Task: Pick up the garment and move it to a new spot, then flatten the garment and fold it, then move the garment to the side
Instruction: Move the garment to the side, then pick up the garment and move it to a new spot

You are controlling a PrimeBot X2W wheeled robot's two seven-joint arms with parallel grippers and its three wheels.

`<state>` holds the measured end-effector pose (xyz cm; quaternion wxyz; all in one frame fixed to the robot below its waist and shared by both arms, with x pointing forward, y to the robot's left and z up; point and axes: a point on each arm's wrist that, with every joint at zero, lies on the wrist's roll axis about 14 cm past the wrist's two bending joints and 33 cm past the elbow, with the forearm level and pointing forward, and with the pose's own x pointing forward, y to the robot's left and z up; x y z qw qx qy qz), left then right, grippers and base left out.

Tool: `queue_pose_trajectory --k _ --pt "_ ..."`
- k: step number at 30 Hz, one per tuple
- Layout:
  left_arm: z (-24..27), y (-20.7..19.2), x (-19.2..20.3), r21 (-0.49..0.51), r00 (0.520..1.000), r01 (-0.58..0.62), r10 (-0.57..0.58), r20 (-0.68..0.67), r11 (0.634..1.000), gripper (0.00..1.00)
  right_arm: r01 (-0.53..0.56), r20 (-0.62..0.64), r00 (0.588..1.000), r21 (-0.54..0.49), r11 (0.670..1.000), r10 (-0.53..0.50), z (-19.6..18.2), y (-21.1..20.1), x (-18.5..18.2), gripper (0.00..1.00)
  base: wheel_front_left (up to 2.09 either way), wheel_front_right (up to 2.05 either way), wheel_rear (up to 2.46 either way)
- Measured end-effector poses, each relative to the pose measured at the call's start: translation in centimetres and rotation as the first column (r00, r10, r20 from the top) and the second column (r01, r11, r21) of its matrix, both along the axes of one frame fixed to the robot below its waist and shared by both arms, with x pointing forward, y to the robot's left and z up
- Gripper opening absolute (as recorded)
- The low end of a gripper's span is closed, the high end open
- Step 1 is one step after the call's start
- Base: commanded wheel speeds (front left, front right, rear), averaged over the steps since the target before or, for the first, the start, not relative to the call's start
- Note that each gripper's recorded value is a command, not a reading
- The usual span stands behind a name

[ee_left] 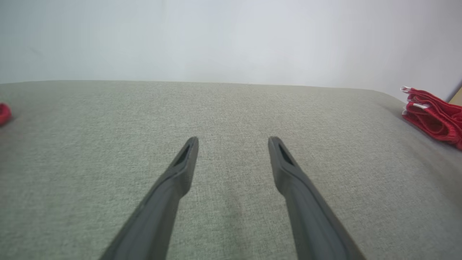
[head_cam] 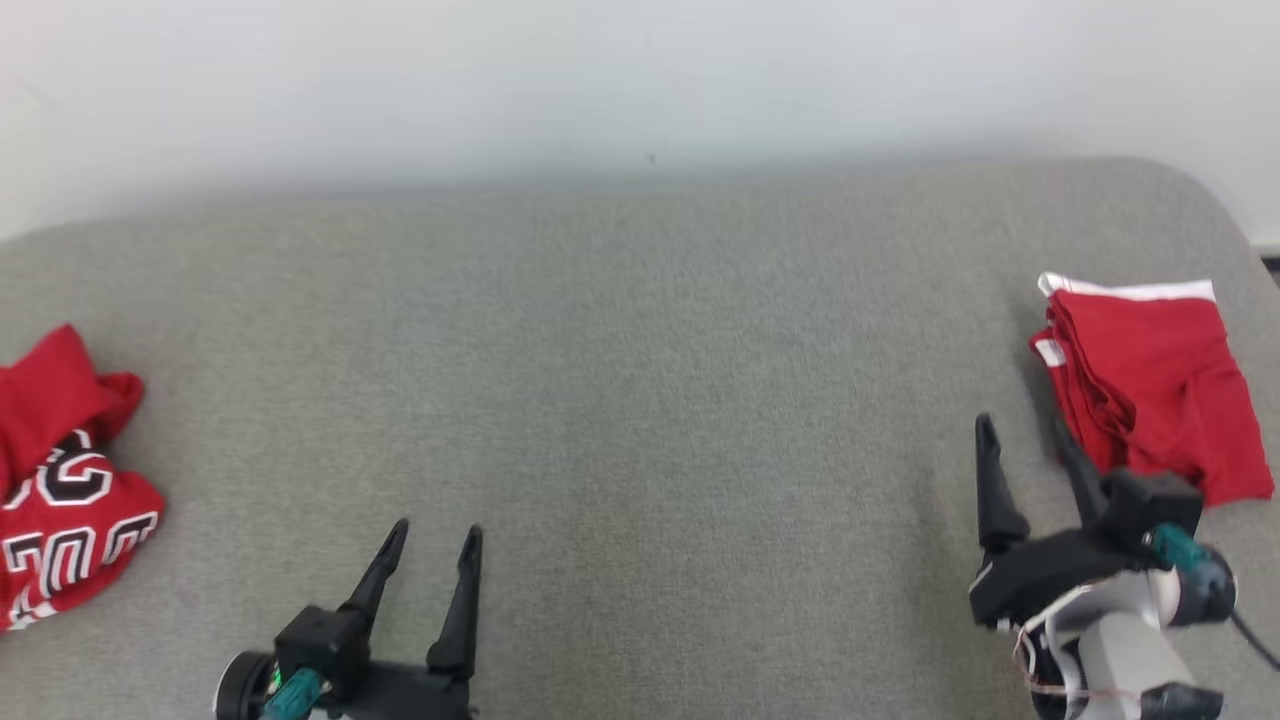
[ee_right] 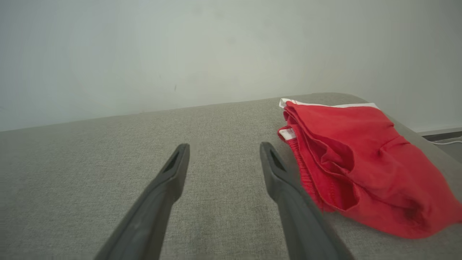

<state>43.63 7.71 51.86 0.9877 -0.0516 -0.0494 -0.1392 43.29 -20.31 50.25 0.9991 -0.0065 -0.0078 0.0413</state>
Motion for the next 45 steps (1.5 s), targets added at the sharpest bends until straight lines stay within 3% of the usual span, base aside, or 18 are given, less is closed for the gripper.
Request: queue_pose_trajectory --k 9,19,45 --pt "0.9 6.1 -2.7 0.053 0.981 -0.192 0.190 0.034 0.980 1.00 -0.040 0.018 0.999 0.037 0.999 0.040 0.3 2.3 -2.6 1.00 0.00 0.00 0.00" --pt "0.8 9.1 -4.4 0.055 0.960 -0.280 0.279 0.033 0.958 1.00 -0.052 0.029 0.998 0.068 0.996 0.050 0.3 3.3 -4.2 1.00 0.00 0.00 0.00" --pt "0.0 9.8 -5.1 0.085 0.952 -0.307 0.307 0.022 0.948 1.00 -0.087 0.013 0.996 0.039 0.995 0.087 -0.5 4.6 -5.2 1.00 0.00 0.00 0.00"
